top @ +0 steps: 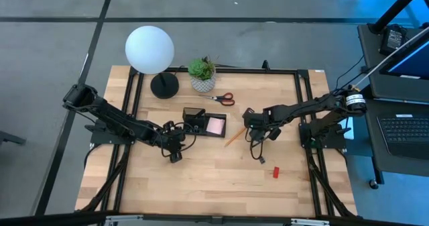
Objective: Pick and place office supplies into organizer
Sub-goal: Put the black pen into the black desk organizer
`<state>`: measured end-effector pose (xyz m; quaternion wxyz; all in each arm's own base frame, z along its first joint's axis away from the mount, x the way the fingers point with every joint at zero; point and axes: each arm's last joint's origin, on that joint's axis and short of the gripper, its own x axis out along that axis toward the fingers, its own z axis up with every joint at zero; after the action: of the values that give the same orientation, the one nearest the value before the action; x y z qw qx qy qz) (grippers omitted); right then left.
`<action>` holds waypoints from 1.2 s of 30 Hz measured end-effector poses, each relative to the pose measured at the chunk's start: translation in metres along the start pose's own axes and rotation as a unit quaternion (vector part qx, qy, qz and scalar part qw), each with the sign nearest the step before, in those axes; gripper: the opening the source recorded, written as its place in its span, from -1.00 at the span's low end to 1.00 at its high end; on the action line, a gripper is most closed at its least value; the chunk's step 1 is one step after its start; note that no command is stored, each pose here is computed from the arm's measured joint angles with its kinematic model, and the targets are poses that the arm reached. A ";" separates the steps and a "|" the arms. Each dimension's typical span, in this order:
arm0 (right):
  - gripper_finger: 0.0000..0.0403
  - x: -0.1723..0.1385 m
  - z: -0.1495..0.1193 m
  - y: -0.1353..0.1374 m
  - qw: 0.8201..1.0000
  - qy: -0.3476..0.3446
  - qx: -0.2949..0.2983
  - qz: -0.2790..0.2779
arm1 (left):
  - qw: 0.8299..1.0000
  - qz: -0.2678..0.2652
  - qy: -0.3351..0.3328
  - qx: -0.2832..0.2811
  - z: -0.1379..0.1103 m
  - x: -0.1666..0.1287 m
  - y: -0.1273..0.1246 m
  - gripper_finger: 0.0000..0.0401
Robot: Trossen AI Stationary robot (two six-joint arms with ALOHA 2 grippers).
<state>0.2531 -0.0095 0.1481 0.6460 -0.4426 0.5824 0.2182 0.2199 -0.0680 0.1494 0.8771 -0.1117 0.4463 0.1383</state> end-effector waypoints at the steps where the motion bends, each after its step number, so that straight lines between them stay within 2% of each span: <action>1: -0.40 0.000 0.000 0.000 1.000 0.000 0.000 0.000 | 1.000 0.000 0.000 0.000 0.000 0.000 0.000 -0.51; 16: -0.40 0.023 0.005 0.003 0.999 0.013 -0.024 0.044 | 1.000 0.000 0.000 0.022 0.000 0.000 0.000 -0.51; 19: -0.40 0.022 0.005 0.000 0.999 0.007 0.001 0.051 | 1.000 0.000 0.000 0.023 0.000 0.000 0.000 -0.51; 21: -0.40 0.020 0.005 -0.003 0.998 -0.001 0.038 0.057 | 1.000 0.000 0.000 0.023 0.000 0.000 0.000 -0.51; 30: -0.40 0.020 -0.002 -0.011 0.984 -0.006 0.153 0.087 | 1.000 0.000 0.000 0.022 0.000 0.000 0.000 -0.51; 36: -0.40 0.023 -0.002 -0.012 0.986 -0.011 0.143 0.084 | 1.000 0.000 0.000 0.021 0.000 0.000 0.000 -0.51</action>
<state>0.2669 -0.0222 0.1304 0.6883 -0.2933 0.6353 0.1911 0.2199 -0.0680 0.1495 0.8793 -0.0932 0.4489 0.1288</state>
